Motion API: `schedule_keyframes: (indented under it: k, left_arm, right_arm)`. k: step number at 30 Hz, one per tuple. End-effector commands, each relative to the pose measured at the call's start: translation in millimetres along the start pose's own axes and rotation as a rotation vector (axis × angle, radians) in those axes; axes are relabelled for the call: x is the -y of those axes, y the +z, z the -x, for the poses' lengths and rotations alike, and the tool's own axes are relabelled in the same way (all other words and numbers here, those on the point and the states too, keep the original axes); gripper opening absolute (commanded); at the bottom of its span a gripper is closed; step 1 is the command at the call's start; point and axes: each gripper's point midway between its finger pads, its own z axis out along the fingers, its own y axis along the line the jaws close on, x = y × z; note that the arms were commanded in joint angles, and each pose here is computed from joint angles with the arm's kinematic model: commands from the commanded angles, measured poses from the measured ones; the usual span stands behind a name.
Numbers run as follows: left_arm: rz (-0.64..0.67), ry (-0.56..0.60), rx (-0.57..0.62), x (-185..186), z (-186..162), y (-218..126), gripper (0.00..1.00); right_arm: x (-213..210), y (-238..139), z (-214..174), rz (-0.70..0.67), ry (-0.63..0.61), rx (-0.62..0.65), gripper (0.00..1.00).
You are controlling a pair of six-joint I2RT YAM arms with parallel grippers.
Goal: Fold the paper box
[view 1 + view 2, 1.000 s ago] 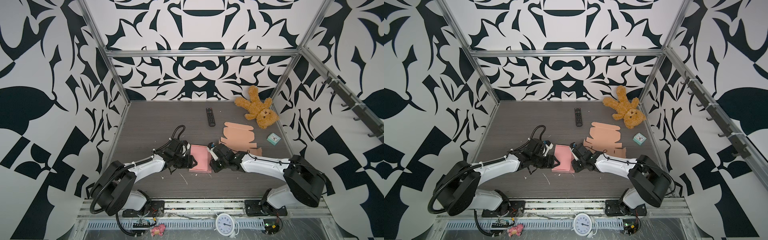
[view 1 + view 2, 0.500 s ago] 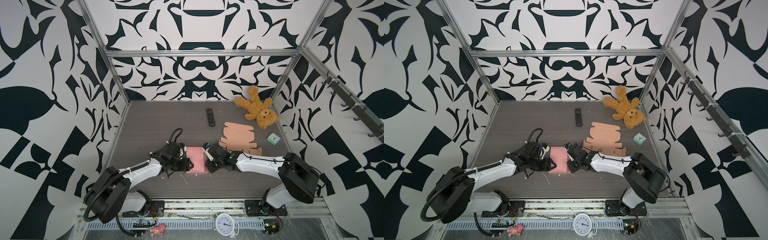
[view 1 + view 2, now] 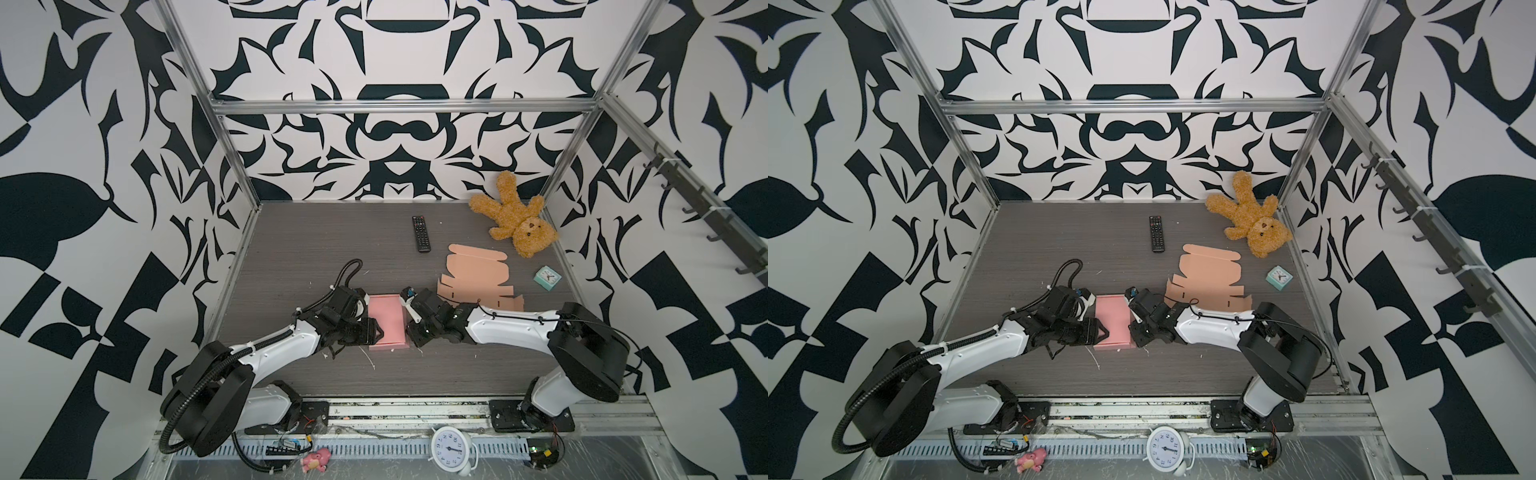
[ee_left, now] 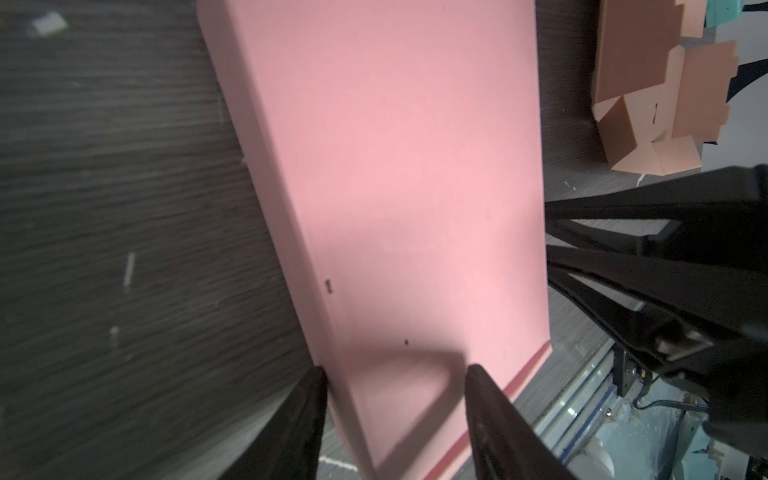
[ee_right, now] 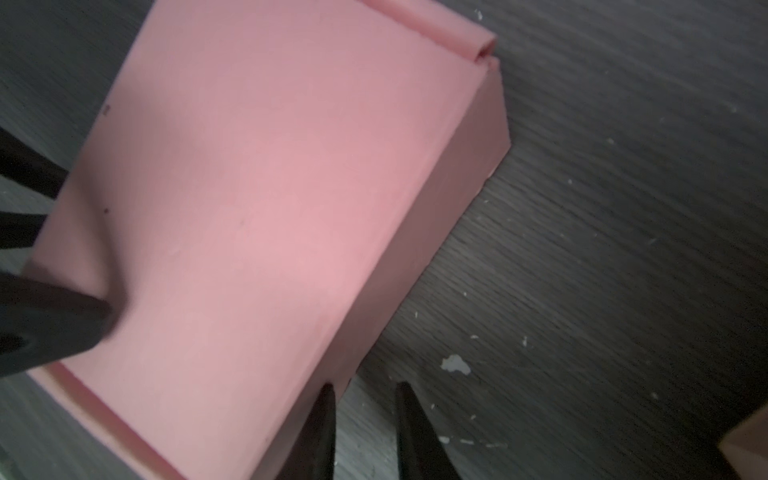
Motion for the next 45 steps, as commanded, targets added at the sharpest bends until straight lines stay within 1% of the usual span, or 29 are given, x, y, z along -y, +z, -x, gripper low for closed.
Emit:
schedule_keyframes:
  k: [1, 5, 9, 12, 13, 18, 21, 23, 33, 45]
  left_arm:
    - [-0.059, 0.012, 0.008, 13, 2, -2, 0.56]
    - [-0.055, 0.006, 0.003, 10, -1, -2, 0.56]
    - [-0.036, -0.007, 0.033, 2, -4, -4, 0.54]
    - [-0.037, -0.017, 0.046, -1, -6, -7, 0.55]
    - [-0.033, -0.021, 0.045, -3, -8, -7, 0.56]
    - [-0.032, -0.031, 0.041, -3, -10, -10, 0.69]
    - [-0.028, -0.035, 0.043, -3, -11, -12, 0.74]
    - [-0.025, -0.039, 0.043, -4, -12, -14, 0.75]
    - [-0.008, -0.061, 0.037, -11, -23, -18, 0.76]
    - [-0.035, -0.078, 0.017, -7, -30, -14, 0.7]
  right_arm:
    - [-34, -6, 27, 0.112, -0.017, 0.082, 0.27]
    - [-34, -4, 24, 0.118, -0.011, 0.075, 0.27]
    - [-22, -3, 14, 0.066, -0.01, 0.066, 0.27]
    - [-15, -4, 5, 0.045, -0.013, 0.058, 0.27]
    - [-14, -4, 4, 0.04, -0.012, 0.057, 0.27]
    - [-10, -7, -4, 0.028, -0.012, 0.044, 0.29]
    - [-8, -9, -5, 0.021, -0.007, 0.047, 0.35]
    - [-7, -10, -6, 0.018, -0.006, 0.049, 0.37]
    - [-4, -10, -14, 0.015, 0.01, 0.033, 0.38]
    - [-8, -3, -17, 0.037, 0.027, 0.021, 0.36]
